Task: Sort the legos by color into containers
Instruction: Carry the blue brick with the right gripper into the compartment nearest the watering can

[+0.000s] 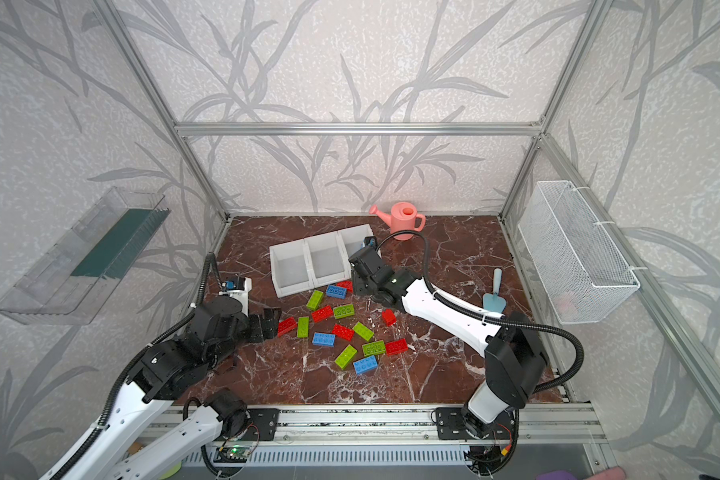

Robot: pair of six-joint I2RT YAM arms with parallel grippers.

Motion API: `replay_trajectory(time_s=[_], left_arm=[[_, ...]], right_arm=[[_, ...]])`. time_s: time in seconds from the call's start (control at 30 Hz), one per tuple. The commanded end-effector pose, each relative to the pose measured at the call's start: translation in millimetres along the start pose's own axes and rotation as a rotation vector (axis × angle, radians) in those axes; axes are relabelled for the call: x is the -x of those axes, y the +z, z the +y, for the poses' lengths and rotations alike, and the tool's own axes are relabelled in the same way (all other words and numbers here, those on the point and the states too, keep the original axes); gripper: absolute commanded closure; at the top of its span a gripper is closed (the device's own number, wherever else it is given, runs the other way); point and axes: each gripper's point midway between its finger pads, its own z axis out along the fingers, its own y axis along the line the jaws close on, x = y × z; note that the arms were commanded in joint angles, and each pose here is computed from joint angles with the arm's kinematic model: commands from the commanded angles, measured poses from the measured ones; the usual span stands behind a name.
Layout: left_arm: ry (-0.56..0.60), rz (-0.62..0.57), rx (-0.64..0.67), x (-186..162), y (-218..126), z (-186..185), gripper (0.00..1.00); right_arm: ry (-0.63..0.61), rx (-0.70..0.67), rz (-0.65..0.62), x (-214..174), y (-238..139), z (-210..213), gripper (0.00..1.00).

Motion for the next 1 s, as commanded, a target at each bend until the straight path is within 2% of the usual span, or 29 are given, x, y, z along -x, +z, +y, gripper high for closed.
replay_trajectory(time_s=[0.0, 0.4, 0.67, 0.77, 0.87, 0.97], left_arm=[[0.014, 0.006, 0.034, -5, 2, 7, 0.12], [0.018, 0.018, 0.037, -6, 5, 7, 0.12], [0.023, 0.027, 0.039, -8, 7, 6, 0.12], [0.024, 0.031, 0.039, -8, 7, 6, 0.12], [0.026, 0.034, 0.039, -9, 8, 6, 0.12], [0.025, 0.035, 0.046, -8, 9, 6, 0.11]], right_arm=[[-0.054, 0.04, 0.032, 18, 29, 6, 0.46], [-0.022, 0.046, 0.048, 77, 127, -4, 0.46], [-0.004, 0.049, 0.052, 96, 163, -12, 0.46], [-0.001, 0.055, 0.053, 99, 168, -13, 0.4], [-0.007, 0.056, 0.053, 102, 168, -12, 0.24], [-0.014, 0.059, 0.045, 106, 162, -11, 0.14]])
